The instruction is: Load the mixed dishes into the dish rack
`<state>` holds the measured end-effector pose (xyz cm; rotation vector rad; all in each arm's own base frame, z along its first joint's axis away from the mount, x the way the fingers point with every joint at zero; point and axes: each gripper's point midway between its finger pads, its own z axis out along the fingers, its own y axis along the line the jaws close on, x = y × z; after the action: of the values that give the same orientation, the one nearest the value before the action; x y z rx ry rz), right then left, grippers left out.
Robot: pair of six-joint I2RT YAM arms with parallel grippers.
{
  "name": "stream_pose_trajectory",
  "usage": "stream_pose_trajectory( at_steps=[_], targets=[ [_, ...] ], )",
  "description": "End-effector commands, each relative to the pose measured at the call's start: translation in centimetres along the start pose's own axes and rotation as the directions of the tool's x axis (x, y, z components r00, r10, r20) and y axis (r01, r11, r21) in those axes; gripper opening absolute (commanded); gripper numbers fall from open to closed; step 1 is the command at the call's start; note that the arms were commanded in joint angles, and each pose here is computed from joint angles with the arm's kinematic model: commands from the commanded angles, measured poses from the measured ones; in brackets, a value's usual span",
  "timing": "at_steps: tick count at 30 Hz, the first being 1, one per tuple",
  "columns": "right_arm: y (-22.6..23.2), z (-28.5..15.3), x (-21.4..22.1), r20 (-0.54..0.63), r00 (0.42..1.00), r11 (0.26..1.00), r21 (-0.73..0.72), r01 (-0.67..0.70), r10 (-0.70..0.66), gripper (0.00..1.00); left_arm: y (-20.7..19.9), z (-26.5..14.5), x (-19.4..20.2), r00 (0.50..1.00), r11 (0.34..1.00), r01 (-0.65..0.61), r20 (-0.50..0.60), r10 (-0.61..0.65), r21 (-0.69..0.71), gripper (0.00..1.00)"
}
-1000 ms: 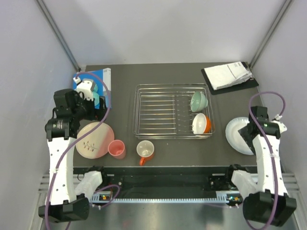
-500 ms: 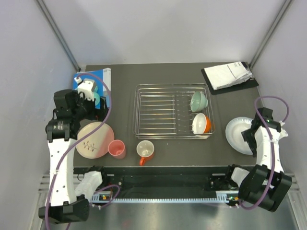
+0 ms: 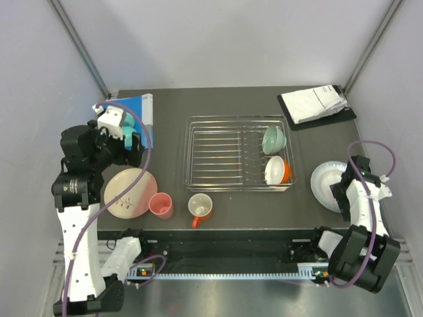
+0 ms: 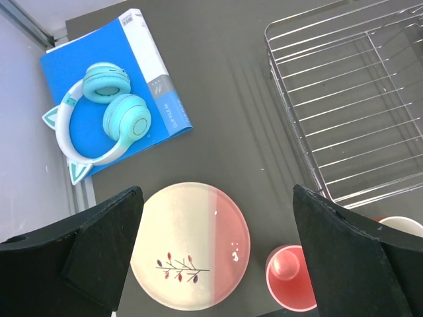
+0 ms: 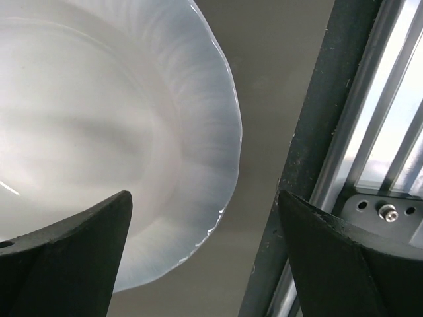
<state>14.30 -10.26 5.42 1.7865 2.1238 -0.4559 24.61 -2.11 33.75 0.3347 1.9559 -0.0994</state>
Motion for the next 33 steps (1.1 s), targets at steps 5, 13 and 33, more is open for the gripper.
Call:
stream_pose_trajectory(
  at_steps=[5, 13, 33],
  targets=[
    [1.0, 2.2, -0.2, 0.06, 0.991, 0.992, -0.04, -0.117, 0.12, 0.89, 0.3, -1.6, -0.6, 0.999, 0.999, -0.042, 0.009, 0.042, -0.033, 0.99],
    [4.0, 1.5, -2.0, 0.094, 0.985, 0.979, -0.16, -0.127, 0.144, 0.83, 0.4, -1.7, -0.2, 0.999, 0.998, -0.037, -0.007, 0.036, -0.043, 0.99],
    [8.8, 3.6, -3.6, 0.031, 0.98, 0.956, -0.229, -0.185, 0.197, 0.78, 1.0, -0.8, 0.3, 0.999, 0.998, -0.027, -0.042, 0.025, -0.055, 0.99]
  ],
)
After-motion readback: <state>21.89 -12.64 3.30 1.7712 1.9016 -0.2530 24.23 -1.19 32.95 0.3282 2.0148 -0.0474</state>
